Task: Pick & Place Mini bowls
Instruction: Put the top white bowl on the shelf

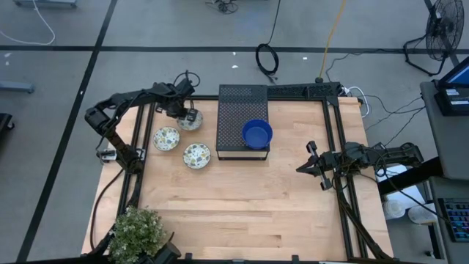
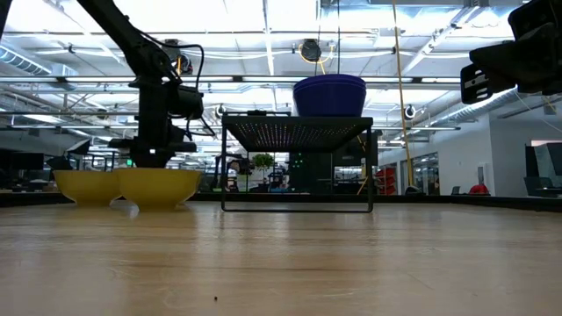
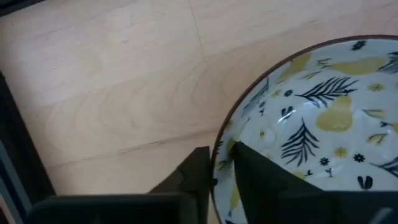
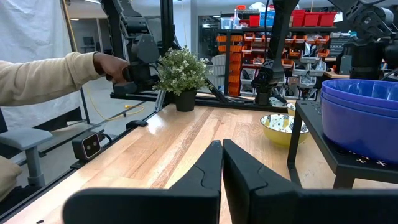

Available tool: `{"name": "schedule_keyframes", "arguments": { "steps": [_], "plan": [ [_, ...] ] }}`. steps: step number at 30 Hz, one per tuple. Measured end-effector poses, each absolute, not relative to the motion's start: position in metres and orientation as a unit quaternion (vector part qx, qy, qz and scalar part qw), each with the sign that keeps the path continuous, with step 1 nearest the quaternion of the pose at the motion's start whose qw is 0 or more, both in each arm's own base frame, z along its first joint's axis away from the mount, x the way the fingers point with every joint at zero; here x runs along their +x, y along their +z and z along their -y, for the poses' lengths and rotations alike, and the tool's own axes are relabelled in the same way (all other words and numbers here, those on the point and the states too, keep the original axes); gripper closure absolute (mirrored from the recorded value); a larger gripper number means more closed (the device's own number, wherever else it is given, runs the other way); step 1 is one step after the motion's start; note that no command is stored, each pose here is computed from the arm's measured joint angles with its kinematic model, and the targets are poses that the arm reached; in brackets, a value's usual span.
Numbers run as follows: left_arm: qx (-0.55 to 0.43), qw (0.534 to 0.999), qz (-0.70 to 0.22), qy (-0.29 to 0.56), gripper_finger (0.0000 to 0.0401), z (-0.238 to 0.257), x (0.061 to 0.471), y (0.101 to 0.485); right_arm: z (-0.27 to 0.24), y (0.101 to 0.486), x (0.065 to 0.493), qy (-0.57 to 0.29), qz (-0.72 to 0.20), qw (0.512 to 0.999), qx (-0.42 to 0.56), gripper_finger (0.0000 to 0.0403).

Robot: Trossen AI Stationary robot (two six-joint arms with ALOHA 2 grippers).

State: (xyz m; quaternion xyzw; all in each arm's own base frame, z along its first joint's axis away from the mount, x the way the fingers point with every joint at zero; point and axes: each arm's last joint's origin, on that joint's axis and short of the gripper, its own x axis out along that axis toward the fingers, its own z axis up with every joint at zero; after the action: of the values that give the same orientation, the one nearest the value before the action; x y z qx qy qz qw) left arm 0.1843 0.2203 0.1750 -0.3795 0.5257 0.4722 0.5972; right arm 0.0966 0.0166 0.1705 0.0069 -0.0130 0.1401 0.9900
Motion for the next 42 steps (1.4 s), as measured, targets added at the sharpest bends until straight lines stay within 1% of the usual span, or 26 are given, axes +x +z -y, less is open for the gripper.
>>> {"name": "schedule_keyframes", "arguments": {
  "steps": [3, 6, 8, 13, 16, 18, 24, 26, 28, 33, 37, 39, 42],
  "plan": [
    [-0.382, 0.602, -0.522, 0.469, 0.0360, -0.2206, 0.1850, 0.1772, -0.0166, 0.1705, 0.0966, 0.140, 0.013, 0.990, 0.007, 0.0403],
    [-0.384, 0.605, -0.519, 0.467, 0.0374, -0.2209, 0.1855, 0.1782, -0.0166, 0.1705, 0.0966, 0.140, 0.013, 0.990, 0.007, 0.0403],
    [-0.383, 0.605, -0.520, 0.466, 0.0371, -0.2207, 0.1857, 0.1780, -0.0166, 0.1705, 0.0966, 0.140, 0.013, 0.990, 0.007, 0.0403],
    [-0.378, 0.597, -0.528, 0.472, 0.0331, -0.2203, 0.1843, 0.1746, -0.0166, 0.1705, 0.0966, 0.140, 0.013, 0.990, 0.007, 0.0403],
    [-0.376, 0.596, -0.528, 0.473, 0.0321, -0.2202, 0.1843, 0.1744, -0.0166, 0.1705, 0.0966, 0.140, 0.013, 0.990, 0.007, 0.0403],
    [-0.376, 0.596, -0.528, 0.473, 0.0324, -0.2200, 0.1845, 0.1744, -0.0166, 0.1705, 0.0966, 0.140, 0.013, 0.990, 0.007, 0.0403],
    [-0.382, 0.601, -0.523, 0.469, 0.0358, -0.2202, 0.1852, 0.1763, -0.0166, 0.1705, 0.0966, 0.140, 0.013, 0.990, 0.007, 0.0403],
    [-0.382, 0.602, -0.521, 0.468, 0.0363, -0.2204, 0.1854, 0.1769, -0.0166, 0.1705, 0.0966, 0.140, 0.013, 0.990, 0.007, 0.0403],
    [-0.382, 0.602, -0.522, 0.468, 0.0359, -0.2204, 0.1853, 0.1767, -0.0166, 0.1705, 0.0966, 0.140, 0.013, 0.990, 0.007, 0.0403],
    [-0.379, 0.597, -0.528, 0.471, 0.0329, -0.2199, 0.1845, 0.1743, -0.0166, 0.1705, 0.0966, 0.140, 0.013, 0.990, 0.007, 0.0403],
    [-0.377, 0.597, -0.529, 0.471, 0.0325, -0.2199, 0.1844, 0.1743, -0.0166, 0.1705, 0.0966, 0.140, 0.013, 0.990, 0.007, 0.0403],
    [-0.377, 0.597, -0.529, 0.470, 0.0335, -0.2199, 0.1845, 0.1743, -0.0166, 0.1705, 0.0966, 0.140, 0.013, 0.990, 0.007, 0.0403],
    [-0.381, 0.602, -0.524, 0.467, 0.0363, -0.2203, 0.1851, 0.1763, -0.0166, 0.1705, 0.0966, 0.140, 0.013, 0.990, 0.007, 0.0403]
  ]
}}
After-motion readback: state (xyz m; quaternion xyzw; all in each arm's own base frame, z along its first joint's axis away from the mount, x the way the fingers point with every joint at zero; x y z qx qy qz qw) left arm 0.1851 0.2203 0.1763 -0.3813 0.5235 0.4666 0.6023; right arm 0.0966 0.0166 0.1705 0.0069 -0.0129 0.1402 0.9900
